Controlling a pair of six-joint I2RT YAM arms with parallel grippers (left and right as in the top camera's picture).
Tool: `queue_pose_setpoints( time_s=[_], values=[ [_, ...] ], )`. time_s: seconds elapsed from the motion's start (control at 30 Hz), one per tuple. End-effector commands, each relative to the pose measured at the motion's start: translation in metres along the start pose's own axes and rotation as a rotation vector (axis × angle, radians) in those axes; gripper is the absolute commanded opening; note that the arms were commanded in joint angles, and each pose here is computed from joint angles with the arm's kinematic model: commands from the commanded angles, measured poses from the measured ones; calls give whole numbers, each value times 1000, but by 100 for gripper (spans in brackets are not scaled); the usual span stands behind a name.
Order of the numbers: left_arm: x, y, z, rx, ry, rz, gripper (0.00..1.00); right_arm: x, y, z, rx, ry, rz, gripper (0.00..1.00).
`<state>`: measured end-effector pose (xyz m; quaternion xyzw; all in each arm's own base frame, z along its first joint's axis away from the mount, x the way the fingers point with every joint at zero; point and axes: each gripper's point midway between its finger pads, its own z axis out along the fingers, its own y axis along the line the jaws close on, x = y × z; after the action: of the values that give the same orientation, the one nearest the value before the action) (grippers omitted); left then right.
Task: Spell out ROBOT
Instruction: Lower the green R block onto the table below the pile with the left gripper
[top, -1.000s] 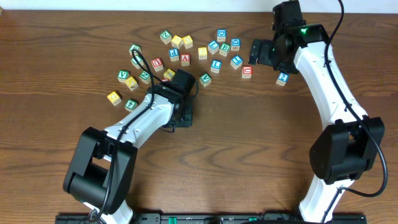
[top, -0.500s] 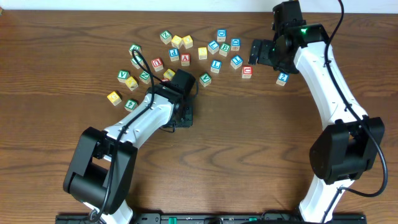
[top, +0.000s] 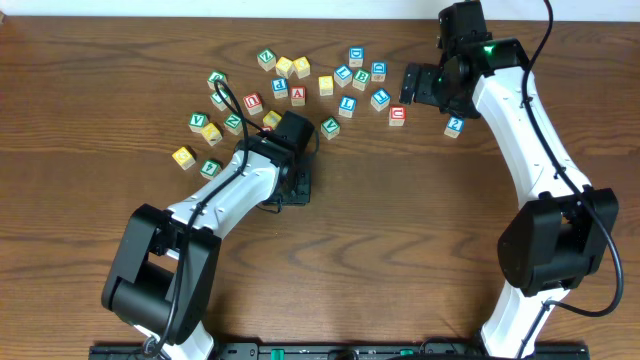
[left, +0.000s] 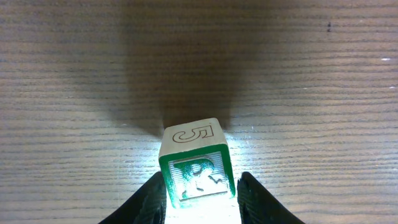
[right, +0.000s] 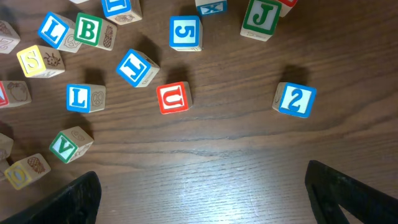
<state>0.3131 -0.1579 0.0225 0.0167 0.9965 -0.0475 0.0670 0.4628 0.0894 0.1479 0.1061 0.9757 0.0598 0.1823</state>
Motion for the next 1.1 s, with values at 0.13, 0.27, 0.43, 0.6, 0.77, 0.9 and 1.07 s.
queue_pose_setpoints(
  time_s=[0.13, 0.27, 0.43, 0.6, 0.77, 0.9, 1.07],
  values=[
    [7, 2, 6, 2, 28, 29, 37, -3, 6, -2, -7, -10, -2, 99],
    [7, 1, 6, 6, 30, 39, 37, -3, 6, -2, -7, -10, -2, 99],
    [7, 0, 6, 10, 30, 44, 37, -3, 6, -2, -7, -10, -2, 99],
    [7, 0, 5, 10, 30, 44, 37, -3, 6, -2, -7, -10, -2, 99],
    [5, -1, 1, 8, 33, 52, 38, -3, 6, -2, -7, -10, -2, 99],
    [5, -1, 0, 9, 31, 55, 43, -3, 6, -2, -7, -10, -2, 99],
    [3, -2, -4, 13, 20, 56, 43, -3, 6, -2, -7, -10, -2, 99]
  ],
)
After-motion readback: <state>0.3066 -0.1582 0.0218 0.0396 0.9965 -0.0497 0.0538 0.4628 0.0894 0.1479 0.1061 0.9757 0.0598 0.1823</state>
